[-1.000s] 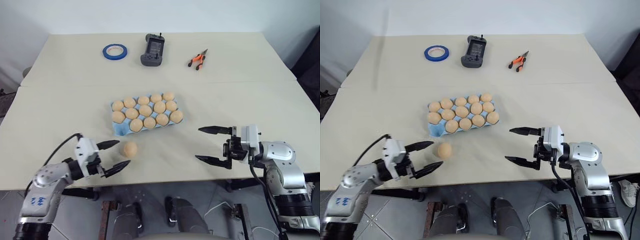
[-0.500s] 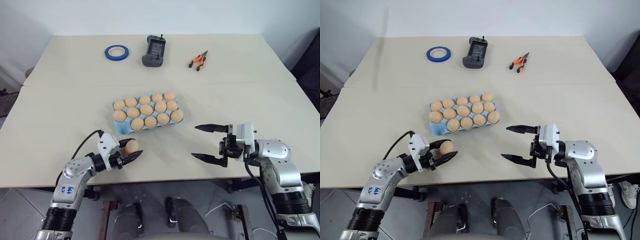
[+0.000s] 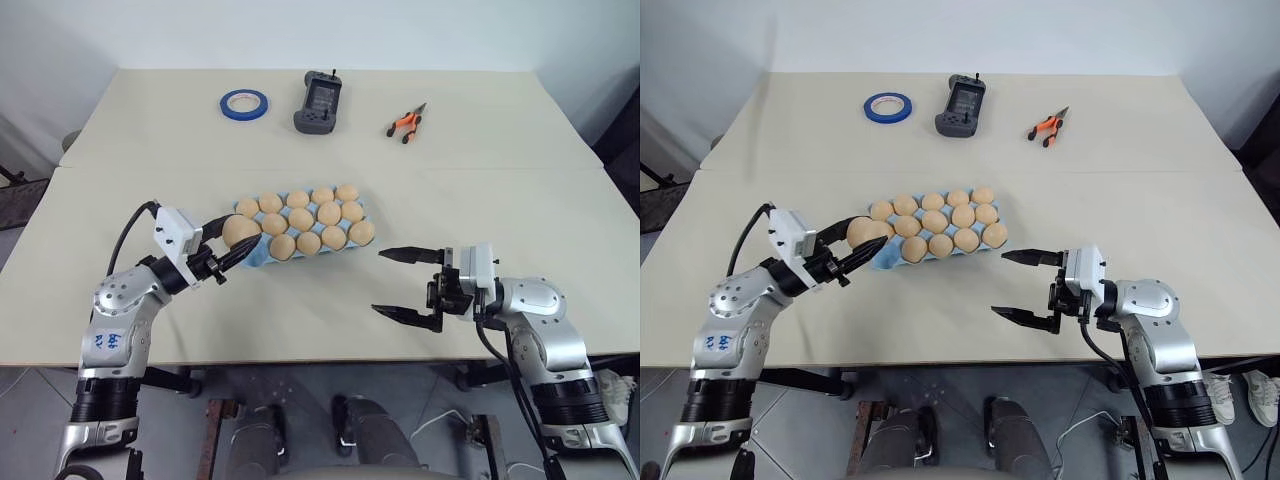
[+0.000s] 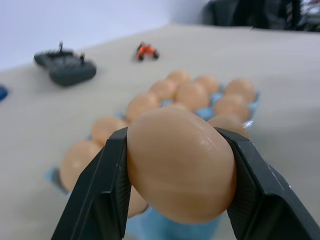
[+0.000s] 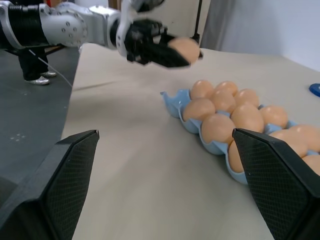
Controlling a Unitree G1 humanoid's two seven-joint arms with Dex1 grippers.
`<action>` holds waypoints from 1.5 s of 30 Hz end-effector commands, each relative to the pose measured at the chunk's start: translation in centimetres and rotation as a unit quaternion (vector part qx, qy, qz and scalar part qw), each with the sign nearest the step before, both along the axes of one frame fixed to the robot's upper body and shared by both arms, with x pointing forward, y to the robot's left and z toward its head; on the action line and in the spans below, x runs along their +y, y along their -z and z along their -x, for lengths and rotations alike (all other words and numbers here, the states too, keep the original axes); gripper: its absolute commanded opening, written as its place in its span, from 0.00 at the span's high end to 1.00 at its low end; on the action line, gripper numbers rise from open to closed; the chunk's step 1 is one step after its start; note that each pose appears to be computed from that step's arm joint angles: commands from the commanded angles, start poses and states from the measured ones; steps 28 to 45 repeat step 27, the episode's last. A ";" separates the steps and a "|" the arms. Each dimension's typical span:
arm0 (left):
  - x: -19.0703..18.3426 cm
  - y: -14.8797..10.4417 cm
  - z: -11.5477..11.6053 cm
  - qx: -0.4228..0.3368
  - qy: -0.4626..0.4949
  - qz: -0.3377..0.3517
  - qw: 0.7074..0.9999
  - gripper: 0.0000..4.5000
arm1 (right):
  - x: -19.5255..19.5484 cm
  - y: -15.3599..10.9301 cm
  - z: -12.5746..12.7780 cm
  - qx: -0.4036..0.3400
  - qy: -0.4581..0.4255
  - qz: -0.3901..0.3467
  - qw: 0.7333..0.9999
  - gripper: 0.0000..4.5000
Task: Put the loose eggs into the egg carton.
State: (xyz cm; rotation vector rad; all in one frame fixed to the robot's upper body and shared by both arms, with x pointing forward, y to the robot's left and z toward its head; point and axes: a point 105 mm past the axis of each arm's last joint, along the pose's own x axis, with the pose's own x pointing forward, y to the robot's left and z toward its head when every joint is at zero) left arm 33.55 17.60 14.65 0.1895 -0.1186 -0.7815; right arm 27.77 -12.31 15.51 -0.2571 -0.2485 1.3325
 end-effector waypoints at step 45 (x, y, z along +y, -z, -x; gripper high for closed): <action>9.9 -1.1 7.4 -0.013 -0.092 -0.129 0.987 0.01 | -1.6 -0.3 -1.5 -0.007 0.062 -0.022 0.998 0.00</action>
